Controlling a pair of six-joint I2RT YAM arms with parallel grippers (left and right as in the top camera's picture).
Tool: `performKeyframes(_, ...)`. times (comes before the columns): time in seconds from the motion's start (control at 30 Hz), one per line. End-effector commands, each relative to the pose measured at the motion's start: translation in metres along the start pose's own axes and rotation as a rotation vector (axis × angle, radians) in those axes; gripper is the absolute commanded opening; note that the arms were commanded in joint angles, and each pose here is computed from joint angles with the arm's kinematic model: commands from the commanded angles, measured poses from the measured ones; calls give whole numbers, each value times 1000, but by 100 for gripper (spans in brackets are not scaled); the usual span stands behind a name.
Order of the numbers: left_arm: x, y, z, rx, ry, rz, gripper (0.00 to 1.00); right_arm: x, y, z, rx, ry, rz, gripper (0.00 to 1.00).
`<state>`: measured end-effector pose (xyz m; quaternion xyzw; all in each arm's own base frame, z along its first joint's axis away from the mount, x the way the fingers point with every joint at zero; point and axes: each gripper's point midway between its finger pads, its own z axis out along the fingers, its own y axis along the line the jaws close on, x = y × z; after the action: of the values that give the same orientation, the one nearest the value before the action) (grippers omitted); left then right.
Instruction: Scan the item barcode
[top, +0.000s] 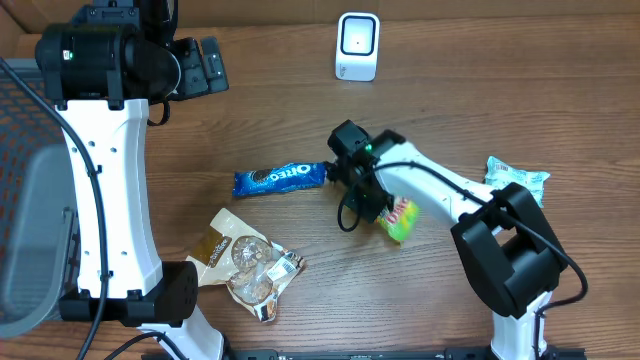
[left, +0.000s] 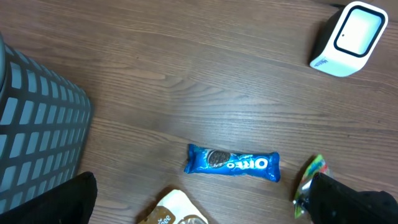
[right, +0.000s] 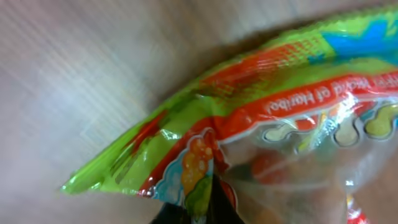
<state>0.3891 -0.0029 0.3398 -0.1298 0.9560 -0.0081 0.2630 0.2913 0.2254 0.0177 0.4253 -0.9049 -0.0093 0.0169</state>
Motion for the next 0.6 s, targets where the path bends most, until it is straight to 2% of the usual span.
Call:
performKeyframes(0.0,-2,-1,0,-7,-8,-8,100,-23,46,-44,-297,-86,45,4)
performKeyframes(0.23,-2,-1,0,-7,-8,-8,100,-28,118,-159,-797,-226,-36,4)
performKeyframes(0.33,-2,-1,0,-7,-8,-8,100,-32,131,-188,-995,-295,-29,4)
performKeyframes(0.43,-2,-1,0,-7,-8,-8,100,-40,126,-198,-1152,-350,32,4)
performKeyframes(0.57,-2,-1,0,-7,-8,-8,100,-50,101,-172,-1205,-308,209,4)
